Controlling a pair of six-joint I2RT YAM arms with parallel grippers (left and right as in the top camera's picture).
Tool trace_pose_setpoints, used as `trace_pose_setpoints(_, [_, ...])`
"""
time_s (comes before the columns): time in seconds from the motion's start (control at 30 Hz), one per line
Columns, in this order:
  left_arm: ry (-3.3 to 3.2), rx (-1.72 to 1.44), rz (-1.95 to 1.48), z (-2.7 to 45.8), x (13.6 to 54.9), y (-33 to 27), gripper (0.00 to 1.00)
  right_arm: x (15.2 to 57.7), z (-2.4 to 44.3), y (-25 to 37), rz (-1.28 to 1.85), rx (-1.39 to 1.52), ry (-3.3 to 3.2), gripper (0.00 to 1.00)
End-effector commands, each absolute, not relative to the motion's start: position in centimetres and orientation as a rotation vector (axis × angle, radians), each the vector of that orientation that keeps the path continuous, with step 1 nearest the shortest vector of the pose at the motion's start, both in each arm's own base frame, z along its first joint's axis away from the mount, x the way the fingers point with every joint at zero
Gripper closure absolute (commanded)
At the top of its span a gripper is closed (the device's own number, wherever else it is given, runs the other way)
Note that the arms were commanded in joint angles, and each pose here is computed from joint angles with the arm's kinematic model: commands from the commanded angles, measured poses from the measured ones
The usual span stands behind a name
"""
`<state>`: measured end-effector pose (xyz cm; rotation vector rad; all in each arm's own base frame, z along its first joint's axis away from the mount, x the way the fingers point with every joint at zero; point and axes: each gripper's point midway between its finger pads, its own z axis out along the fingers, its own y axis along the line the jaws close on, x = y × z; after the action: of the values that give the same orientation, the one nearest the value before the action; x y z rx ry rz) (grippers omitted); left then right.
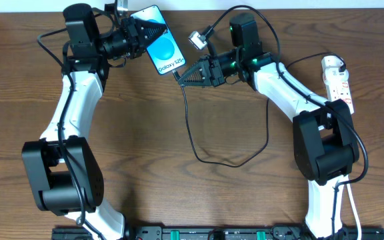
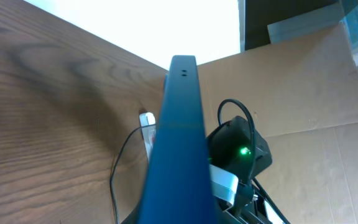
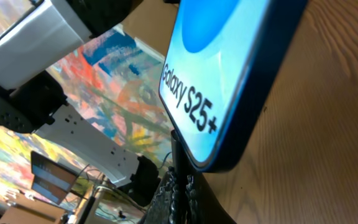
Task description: Plug charger to phone and switch on socket
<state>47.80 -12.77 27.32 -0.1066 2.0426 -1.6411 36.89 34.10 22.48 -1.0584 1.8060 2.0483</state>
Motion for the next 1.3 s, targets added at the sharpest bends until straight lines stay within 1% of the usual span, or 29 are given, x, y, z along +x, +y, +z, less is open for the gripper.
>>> trace_pose_setpoints(0.0, [2.022, -0.007, -1.666, 28.9, 46.7, -13.8, 0.92, 37.0, 24.6, 34.0, 2.029, -1.056, 1.797, 0.99])
trace_pose_setpoints(0.33, [2.011, 0.024, -1.646, 28.9, 46.8, -13.8, 0.92, 36.7, 24.9, 34.5, 2.041, -1.065, 1.798, 0.99])
trace_pose_setpoints(0.83, [2.001, 0.041, -1.610, 28.8, 47.0, -13.7, 0.93, 38.4, 24.3, 35.0, 2.033, -0.840, 1.986, 0.99])
trace_pose_setpoints(1.27, [2.013, 0.041, -1.627, 28.7, 46.8, -14.4, 0.93, 38.9, 24.3, 35.8, 1.981, -0.823, 1.977, 0.99])
